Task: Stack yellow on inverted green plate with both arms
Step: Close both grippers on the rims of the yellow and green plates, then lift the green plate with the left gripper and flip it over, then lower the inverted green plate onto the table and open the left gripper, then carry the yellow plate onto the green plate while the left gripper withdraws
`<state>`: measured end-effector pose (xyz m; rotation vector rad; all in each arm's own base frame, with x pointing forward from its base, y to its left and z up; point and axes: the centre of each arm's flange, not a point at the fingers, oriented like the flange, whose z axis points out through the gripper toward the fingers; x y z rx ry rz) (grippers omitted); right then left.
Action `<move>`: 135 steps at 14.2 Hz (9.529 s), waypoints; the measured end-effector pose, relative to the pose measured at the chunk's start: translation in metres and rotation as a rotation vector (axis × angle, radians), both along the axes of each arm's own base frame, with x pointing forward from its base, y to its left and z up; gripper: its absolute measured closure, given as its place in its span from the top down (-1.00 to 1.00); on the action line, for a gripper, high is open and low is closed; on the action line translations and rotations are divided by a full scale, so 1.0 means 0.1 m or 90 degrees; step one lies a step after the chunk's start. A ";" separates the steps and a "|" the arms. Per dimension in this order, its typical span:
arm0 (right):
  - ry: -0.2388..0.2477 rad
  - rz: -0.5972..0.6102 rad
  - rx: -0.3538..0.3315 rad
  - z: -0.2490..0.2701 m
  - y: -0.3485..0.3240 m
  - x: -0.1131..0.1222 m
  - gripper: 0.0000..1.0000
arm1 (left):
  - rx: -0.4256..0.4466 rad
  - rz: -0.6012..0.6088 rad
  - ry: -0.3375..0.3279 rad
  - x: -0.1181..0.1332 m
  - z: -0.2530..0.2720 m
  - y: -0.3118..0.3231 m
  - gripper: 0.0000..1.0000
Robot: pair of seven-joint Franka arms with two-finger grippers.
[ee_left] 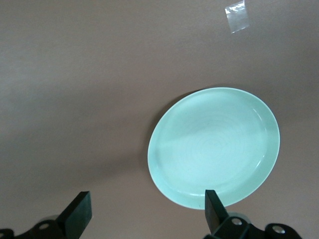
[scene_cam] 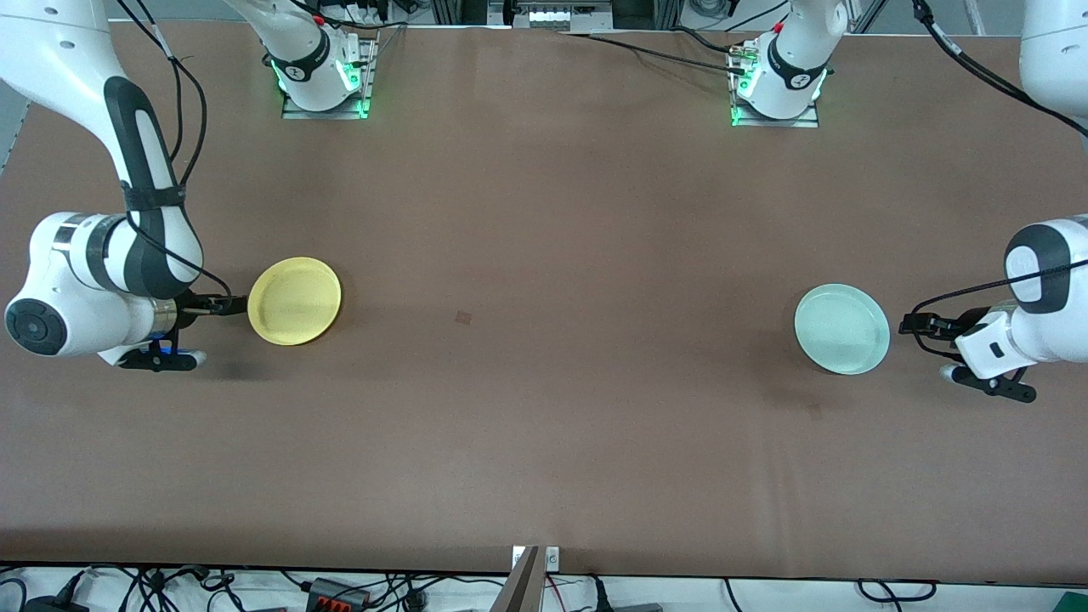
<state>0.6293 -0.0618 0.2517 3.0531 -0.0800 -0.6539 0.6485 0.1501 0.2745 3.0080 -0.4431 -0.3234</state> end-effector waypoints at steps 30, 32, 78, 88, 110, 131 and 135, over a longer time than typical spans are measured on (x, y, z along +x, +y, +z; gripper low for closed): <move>0.051 -0.026 0.027 -0.80 -0.02 -0.10 -0.28 | 0.033 -0.163 -0.016 0.38 0.08 -1.10 -0.94; 0.053 -0.026 0.028 -0.82 -0.02 -0.11 -0.29 | 0.107 -0.179 -0.032 0.40 0.43 -1.53 -0.94; -0.002 0.066 0.128 0.68 0.22 0.49 -0.95 | 0.214 0.316 -0.226 -1.28 -0.04 -6.25 1.00; 0.004 0.067 0.129 0.53 0.15 0.49 -0.95 | 0.069 0.319 -0.219 -0.98 -0.22 -5.94 1.00; -0.027 -0.001 0.211 0.62 2.98 0.38 -0.95 | 0.165 0.091 -0.095 -0.29 0.79 -3.84 1.00; -0.058 -0.300 0.180 -0.40 5.48 -0.35 -0.95 | 0.010 0.130 -0.195 -0.81 3.05 -2.04 1.00; -0.047 -0.316 0.177 -0.40 5.50 -0.37 -0.95 | 0.013 0.123 -0.202 -1.11 3.16 -2.04 1.00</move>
